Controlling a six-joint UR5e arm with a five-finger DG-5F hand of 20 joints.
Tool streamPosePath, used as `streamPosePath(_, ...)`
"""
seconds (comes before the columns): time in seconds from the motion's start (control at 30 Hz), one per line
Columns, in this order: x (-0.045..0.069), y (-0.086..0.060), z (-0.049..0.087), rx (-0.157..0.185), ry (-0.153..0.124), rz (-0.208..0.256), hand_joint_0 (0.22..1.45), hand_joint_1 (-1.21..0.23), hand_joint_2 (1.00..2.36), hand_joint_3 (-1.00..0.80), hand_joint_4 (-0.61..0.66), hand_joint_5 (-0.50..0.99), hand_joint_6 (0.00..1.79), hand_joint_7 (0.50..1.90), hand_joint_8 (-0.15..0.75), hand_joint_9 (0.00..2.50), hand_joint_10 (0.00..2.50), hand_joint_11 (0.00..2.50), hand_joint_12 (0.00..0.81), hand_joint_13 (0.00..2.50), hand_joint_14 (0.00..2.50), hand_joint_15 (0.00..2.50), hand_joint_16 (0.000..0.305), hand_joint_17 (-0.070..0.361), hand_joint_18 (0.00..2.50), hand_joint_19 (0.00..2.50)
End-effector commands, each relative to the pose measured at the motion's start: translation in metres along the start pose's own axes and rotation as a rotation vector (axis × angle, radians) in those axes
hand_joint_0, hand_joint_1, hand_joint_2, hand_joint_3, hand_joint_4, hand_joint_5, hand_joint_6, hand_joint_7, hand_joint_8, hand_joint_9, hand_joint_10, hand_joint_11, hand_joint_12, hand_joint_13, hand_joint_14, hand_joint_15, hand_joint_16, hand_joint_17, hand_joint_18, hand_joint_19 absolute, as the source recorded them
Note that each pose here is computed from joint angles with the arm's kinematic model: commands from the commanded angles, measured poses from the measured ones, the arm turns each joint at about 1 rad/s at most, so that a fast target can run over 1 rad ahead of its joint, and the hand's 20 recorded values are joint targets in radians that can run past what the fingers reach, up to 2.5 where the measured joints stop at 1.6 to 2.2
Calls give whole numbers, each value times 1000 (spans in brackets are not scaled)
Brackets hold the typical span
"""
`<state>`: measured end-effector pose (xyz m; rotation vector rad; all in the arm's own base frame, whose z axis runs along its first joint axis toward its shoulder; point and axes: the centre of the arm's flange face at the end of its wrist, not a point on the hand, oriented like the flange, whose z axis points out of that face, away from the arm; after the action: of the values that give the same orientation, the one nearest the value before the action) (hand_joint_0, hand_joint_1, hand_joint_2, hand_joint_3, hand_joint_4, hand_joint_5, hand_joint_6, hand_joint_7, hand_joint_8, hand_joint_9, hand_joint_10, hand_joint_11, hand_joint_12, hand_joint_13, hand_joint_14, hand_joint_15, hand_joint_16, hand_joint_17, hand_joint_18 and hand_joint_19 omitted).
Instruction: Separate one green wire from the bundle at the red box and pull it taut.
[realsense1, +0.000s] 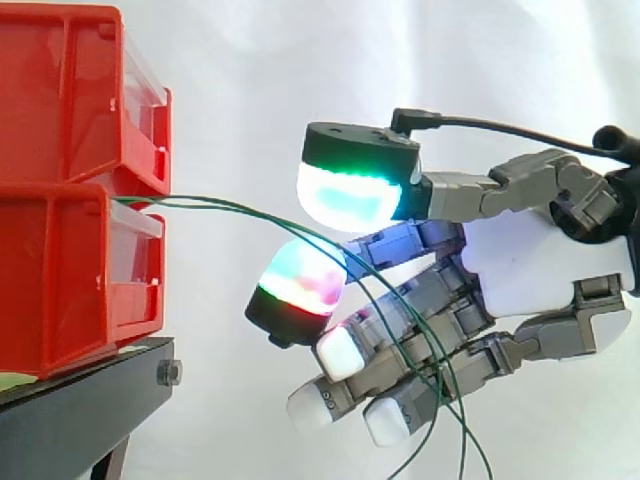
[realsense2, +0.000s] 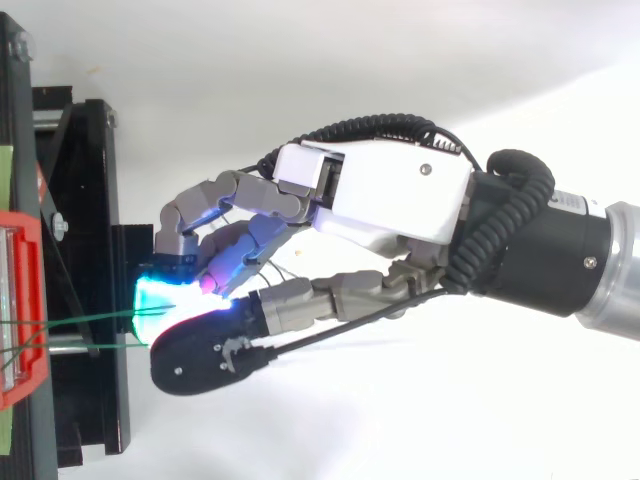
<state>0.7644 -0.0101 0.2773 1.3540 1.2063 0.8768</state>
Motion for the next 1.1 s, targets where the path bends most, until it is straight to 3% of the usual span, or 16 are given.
streamPosePath(0.0, -1, 0, 0, 0, -1, 2, 596, -588, 1016, -334, 148, -147, 875, 1061, 283, 918, 18, 475, 357, 624, 13, 326, 53, 120, 666, 594)
streamPosePath(0.17, -2, 4, 1, -7, -3, 6, 611, -723, 1018, -271, 154, -165, 891, 1035, 282, 869, 20, 477, 356, 614, 16, 333, 54, 121, 668, 592)
streamPosePath(0.37, -3, 8, -1, 9, -2, -2, 646, -819, 1003, -461, 149, -170, 895, 986, 275, 849, 21, 488, 353, 609, 14, 323, 53, 120, 662, 566)
streamPosePath(0.53, -4, 9, -3, 29, 0, -11, 655, -859, 1000, -500, 132, -160, 888, 975, 267, 855, 18, 479, 344, 605, 13, 314, 52, 116, 667, 565)
streamPosePath(0.6, -4, 12, -4, 30, 0, -12, 609, -831, 1000, -500, 143, -149, 881, 1016, 265, 869, 18, 487, 344, 608, 14, 319, 52, 116, 666, 573)
streamPosePath(0.7, -6, 14, -5, 33, -1, -15, 520, -599, 1000, -500, 148, -136, 869, 1044, 284, 934, 17, 464, 364, 644, 14, 334, 55, 124, 688, 593)
streamPosePath(0.8, -8, 20, -8, 29, -6, -16, 547, -485, 1000, -500, 132, -130, 860, 1073, 285, 967, 17, 469, 361, 662, 14, 346, 54, 122, 691, 610)
streamPosePath(0.97, -12, 37, -16, 19, -4, -31, 593, -551, 1014, -338, 141, -136, 861, 1098, 284, 964, 20, 481, 360, 658, 15, 356, 53, 120, 680, 619)
streamPosePath(1.07, -13, 37, -16, 21, -7, -39, 587, -627, 1018, -268, 152, -150, 873, 1069, 282, 915, 18, 482, 361, 639, 14, 347, 54, 123, 674, 611)
